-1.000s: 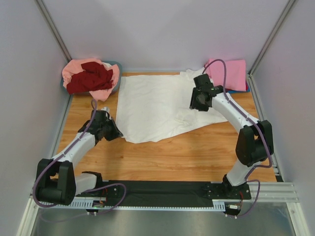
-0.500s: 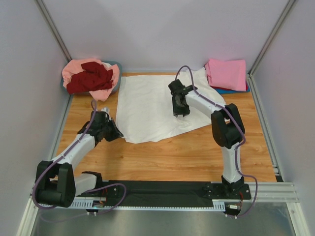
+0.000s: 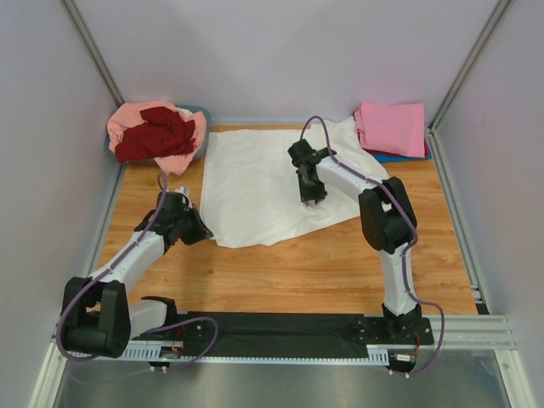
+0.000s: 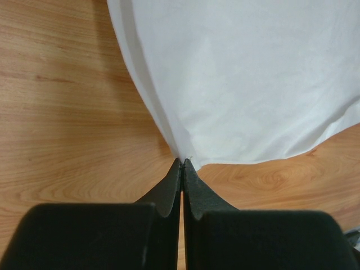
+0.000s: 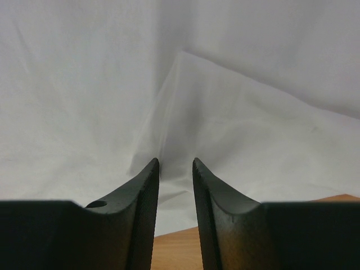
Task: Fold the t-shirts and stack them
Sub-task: Flatten the tshirt out, then fold the tshirt
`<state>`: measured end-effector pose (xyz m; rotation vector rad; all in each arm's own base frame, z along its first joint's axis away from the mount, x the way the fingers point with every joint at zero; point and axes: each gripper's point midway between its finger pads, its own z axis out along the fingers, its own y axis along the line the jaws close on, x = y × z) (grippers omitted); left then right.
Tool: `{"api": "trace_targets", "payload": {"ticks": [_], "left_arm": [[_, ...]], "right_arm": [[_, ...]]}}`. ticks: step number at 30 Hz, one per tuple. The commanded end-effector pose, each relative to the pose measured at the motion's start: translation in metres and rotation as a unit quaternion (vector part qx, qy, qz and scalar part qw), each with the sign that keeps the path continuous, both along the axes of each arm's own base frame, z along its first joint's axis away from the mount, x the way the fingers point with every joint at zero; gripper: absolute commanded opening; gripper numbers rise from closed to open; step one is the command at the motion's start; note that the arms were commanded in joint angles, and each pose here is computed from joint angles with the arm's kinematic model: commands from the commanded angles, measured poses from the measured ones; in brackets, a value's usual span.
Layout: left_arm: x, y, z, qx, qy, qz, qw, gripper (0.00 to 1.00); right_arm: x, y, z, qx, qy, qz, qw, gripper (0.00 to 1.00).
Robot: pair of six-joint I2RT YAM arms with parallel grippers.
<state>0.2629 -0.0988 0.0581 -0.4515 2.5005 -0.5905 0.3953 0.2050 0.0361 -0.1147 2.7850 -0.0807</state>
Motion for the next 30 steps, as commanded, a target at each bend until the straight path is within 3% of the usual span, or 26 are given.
{"api": "trace_targets", "payload": {"ticks": [1,10,15,19,25,30], "left_arm": [[0.006,-0.001,0.003,-0.001,-0.017,-0.008,1.000,0.00],[0.005,0.000,0.002,0.003,-0.017,-0.006,1.000,0.00],[0.007,-0.002,0.011,-0.004,-0.028,-0.009,1.000,0.00],[0.003,0.002,0.019,0.006,-0.026,-0.002,1.000,0.00],[-0.005,0.004,0.039,0.005,-0.046,0.000,0.999,0.00],[-0.018,0.008,0.051,0.010,-0.050,0.003,0.999,0.00]], "right_arm": [[0.006,0.002,0.003,-0.009,-0.008,0.004,1.000,0.31],[0.006,0.001,0.003,-0.011,-0.008,0.004,1.000,0.00],[0.001,-0.006,0.011,-0.016,-0.016,0.001,1.000,0.00],[-0.010,-0.020,0.043,-0.017,-0.049,-0.012,0.999,0.00],[-0.056,-0.054,0.087,-0.012,-0.088,-0.034,0.995,0.00],[-0.113,-0.092,0.095,-0.014,-0.096,-0.070,0.993,0.00]]}}
